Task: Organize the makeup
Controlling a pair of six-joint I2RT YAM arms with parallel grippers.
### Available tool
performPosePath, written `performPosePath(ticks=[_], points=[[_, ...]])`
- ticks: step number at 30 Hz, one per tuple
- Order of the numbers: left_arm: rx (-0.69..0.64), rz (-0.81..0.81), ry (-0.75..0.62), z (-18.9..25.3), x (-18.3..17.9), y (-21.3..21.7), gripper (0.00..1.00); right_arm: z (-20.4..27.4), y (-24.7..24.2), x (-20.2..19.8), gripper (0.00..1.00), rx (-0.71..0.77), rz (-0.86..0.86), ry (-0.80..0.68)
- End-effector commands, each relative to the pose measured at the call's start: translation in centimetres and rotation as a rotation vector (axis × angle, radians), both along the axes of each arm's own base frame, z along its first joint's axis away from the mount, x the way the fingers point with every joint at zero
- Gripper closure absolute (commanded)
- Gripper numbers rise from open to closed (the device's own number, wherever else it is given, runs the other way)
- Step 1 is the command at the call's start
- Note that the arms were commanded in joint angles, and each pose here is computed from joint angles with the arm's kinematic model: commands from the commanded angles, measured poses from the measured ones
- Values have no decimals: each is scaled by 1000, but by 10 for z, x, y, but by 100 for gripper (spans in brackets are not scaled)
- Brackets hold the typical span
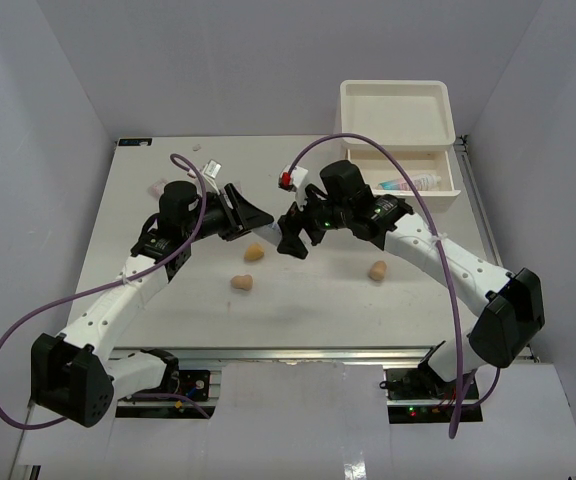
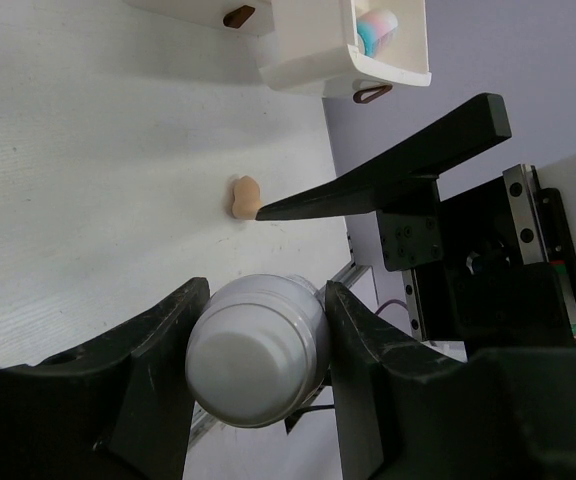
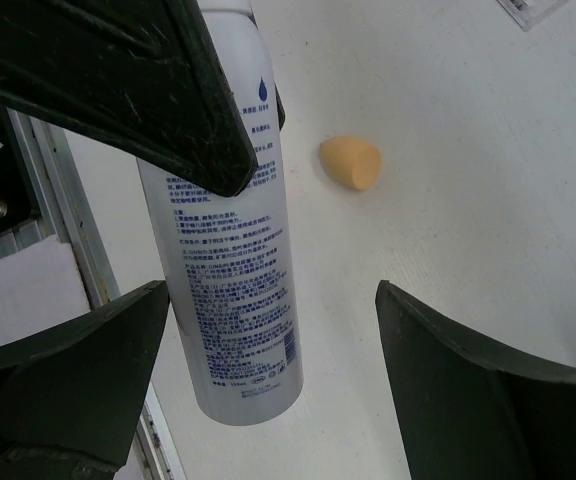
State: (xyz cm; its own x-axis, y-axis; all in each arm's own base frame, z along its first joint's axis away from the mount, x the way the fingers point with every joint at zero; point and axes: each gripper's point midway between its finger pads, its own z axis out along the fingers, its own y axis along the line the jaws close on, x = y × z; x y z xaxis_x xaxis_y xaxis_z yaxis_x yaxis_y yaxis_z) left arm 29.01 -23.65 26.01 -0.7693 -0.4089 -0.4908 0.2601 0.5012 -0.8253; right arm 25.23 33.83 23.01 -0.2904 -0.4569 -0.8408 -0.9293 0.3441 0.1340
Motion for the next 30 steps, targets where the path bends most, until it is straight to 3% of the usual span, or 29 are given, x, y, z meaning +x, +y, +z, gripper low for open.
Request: performPosePath(ticks=[1,5,11,13,17,20,22,28,30], points=[[-49,-43,-46,15,-5,-7,100,29,14,3,9,64,14,-34],[-55,-54,-39,13,-6,-10,100,23,21,2,1,60,45,-11],[-59,-52,-43,14,-5,-11,99,11,26,-3,13,47,87,30],[-62,-54,-44,14,-5,-11,99,9,26,-3,19,41,87,28],[-65,-55,-44,14,-5,-12,99,7,26,-2,47,34,97,13],[-62,-48,-43,13,-4,-11,95,10,25,-4,58,37,118,-1],[-56,-38,-38,10,-3,-10,86,10,23,-9,62,32,158,-17],[-69,-32,-56,10,0,-10,13,16,12,-17,71,23,262,-82],[-72,-26,-82,18,2,-8,2,18,6,-18,73,20,280,-105]])
